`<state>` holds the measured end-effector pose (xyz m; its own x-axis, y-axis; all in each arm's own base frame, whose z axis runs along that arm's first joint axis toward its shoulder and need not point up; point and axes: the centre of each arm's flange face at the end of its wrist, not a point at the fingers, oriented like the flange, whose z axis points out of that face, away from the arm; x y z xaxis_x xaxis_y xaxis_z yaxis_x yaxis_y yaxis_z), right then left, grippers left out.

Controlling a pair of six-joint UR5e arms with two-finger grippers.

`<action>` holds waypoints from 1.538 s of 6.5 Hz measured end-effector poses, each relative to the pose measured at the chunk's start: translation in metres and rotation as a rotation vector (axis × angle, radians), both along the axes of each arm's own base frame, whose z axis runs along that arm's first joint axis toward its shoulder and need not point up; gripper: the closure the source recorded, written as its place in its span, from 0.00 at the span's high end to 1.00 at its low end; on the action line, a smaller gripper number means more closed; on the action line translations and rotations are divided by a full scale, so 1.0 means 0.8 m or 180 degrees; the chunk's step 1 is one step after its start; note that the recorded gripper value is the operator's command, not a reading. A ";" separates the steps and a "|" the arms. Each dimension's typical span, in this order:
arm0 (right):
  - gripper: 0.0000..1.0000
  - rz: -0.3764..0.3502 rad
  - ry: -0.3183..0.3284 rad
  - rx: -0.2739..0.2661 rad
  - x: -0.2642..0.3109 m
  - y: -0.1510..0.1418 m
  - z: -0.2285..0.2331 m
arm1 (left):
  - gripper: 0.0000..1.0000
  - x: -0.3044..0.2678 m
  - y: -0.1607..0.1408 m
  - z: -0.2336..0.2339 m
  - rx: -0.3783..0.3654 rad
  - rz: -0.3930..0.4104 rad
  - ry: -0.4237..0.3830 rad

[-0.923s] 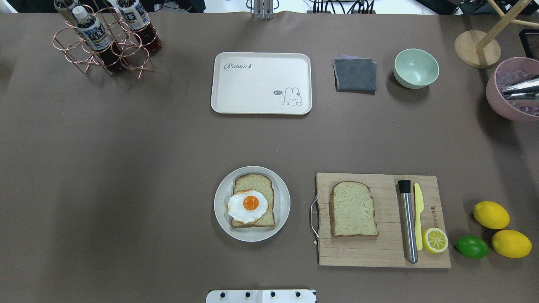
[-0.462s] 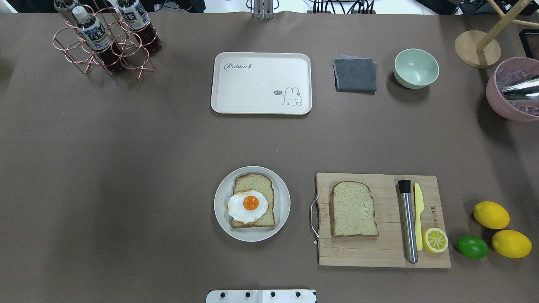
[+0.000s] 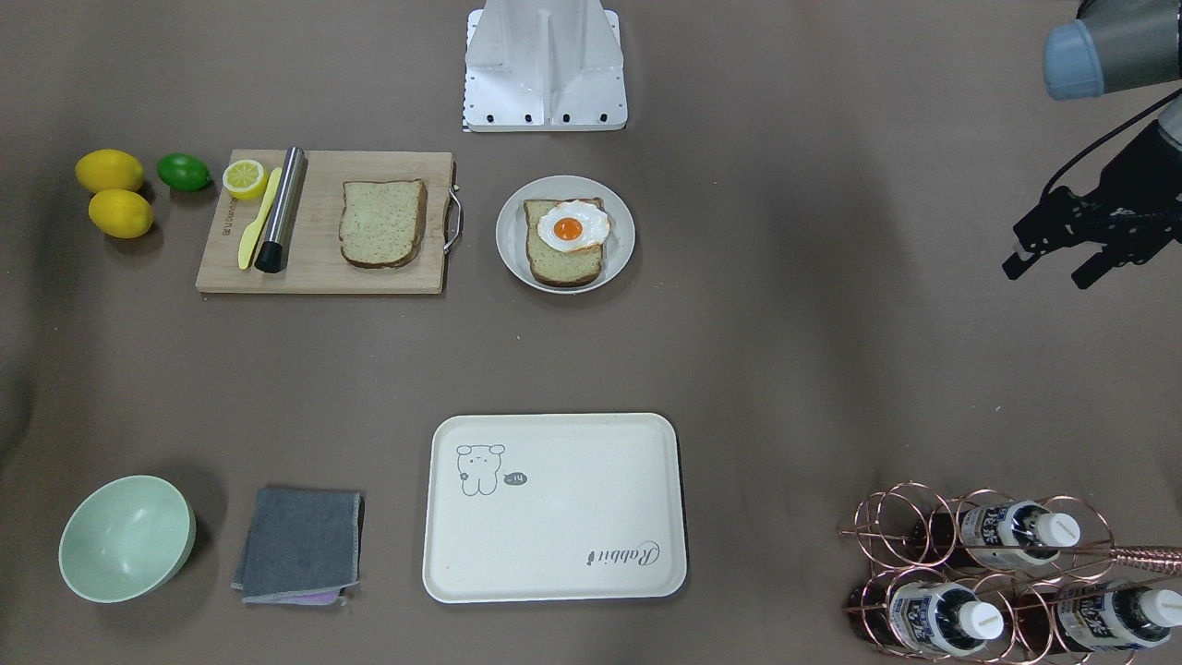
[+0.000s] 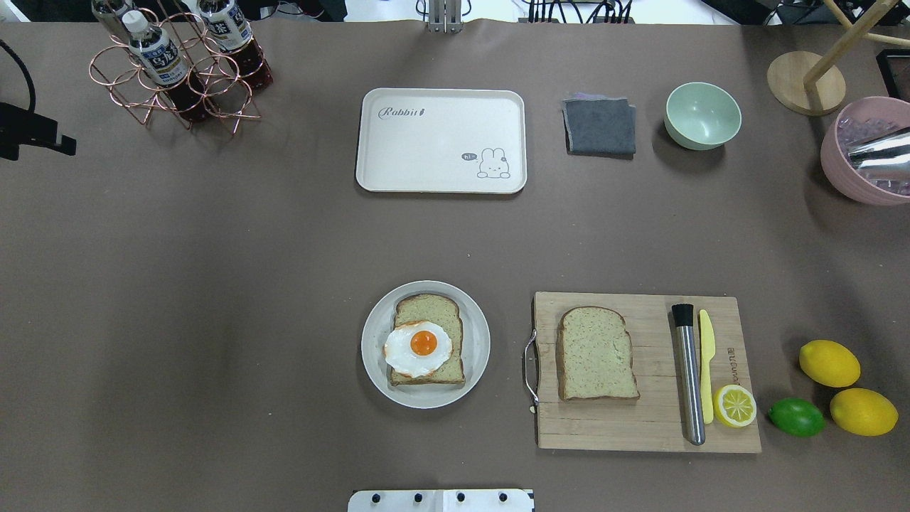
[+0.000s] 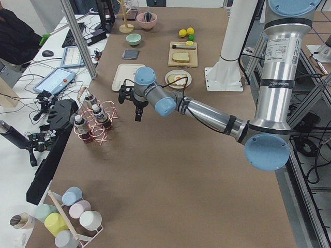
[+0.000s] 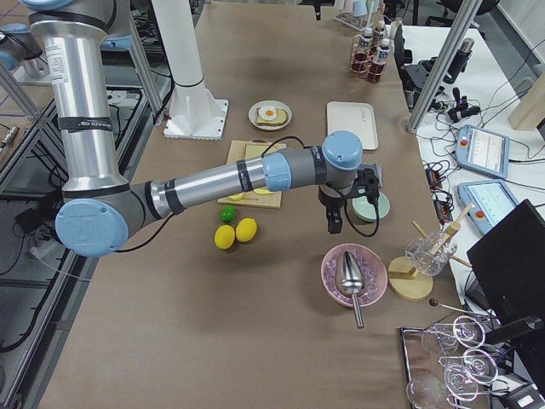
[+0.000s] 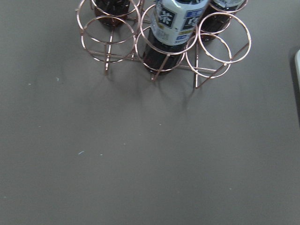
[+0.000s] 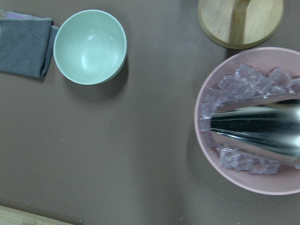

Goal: Make sandwich and place on tray
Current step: 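Move the right arm toward the cutting board while the left arm moves in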

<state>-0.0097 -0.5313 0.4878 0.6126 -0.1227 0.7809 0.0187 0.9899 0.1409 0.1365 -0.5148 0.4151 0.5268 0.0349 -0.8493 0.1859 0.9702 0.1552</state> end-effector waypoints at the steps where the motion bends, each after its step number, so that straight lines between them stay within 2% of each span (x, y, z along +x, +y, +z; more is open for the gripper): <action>1: 1.00 -0.0002 -0.0008 -0.0051 -0.034 0.006 -0.028 | 0.97 0.028 -0.005 -0.025 -0.0023 -0.0015 0.0060; 3: 1.00 0.0016 -0.0002 -0.0030 -0.068 0.016 -0.061 | 0.97 0.097 -0.009 -0.081 -0.0125 -0.0107 0.0184; 4: 1.00 0.0105 -0.0025 -0.0020 -0.082 0.020 -0.067 | 0.97 0.139 -0.007 -0.103 -0.0207 -0.0224 0.0198; 6: 1.00 0.0378 -0.0190 -0.0126 -0.171 0.036 -0.088 | 0.97 0.193 0.002 -0.126 -0.0270 -0.0324 0.0182; 8: 1.00 0.0529 -0.0396 -0.0296 -0.282 0.076 -0.110 | 0.97 0.206 0.001 -0.135 -0.0267 -0.0331 0.0188; 10: 0.99 0.0466 -0.0381 -0.0298 -0.362 0.118 -0.118 | 0.97 0.207 0.000 -0.136 -0.0263 -0.0335 0.0190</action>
<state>-0.2991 -0.4371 0.3937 0.5206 0.0373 0.8530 -0.1377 0.9896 0.0408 0.3020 -0.5145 0.3061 0.4724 -0.0893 -0.8768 0.2937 0.9539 0.0611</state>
